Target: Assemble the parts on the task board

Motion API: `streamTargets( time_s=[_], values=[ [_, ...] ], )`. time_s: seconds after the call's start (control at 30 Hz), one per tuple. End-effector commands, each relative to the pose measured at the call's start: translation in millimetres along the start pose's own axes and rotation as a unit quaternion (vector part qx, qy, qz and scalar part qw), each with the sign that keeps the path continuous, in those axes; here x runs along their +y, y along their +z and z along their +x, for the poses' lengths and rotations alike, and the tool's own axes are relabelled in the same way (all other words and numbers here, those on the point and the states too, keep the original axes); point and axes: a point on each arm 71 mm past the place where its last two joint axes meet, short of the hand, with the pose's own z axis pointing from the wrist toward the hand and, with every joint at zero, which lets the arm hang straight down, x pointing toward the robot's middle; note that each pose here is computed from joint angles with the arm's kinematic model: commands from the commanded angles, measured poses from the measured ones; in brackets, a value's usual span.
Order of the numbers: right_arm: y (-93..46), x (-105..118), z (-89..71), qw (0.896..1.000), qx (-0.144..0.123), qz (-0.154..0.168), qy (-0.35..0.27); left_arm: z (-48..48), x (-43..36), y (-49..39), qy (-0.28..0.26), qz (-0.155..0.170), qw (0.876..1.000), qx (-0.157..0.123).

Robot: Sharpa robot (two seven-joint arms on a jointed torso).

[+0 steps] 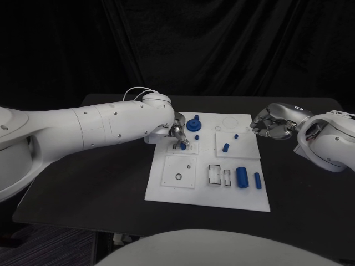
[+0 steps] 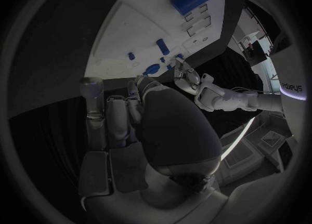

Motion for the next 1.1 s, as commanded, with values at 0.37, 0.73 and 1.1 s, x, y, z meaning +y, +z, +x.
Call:
streamTargets(
  time_s=[0.37, 0.73, 1.1],
  values=[
    [-1.1, -4, -0.1, 1.0, -0.003, 0.014, -0.001, 6.5, 10.7, -14.6, -0.05, 0.032, 0.996, -0.073],
    [-0.6, -5, 1.1, 1.0, -0.002, 0.014, -0.001, 10.9, 19.6, -24.0, -0.084, 0.06, 0.987, -0.125],
    [-1.3, -5, 0.9, 1.0, -0.005, 0.014, 0.0, 22.9, 26.8, -28.7, -0.099, 0.1, 0.966, -0.217]
  ],
)
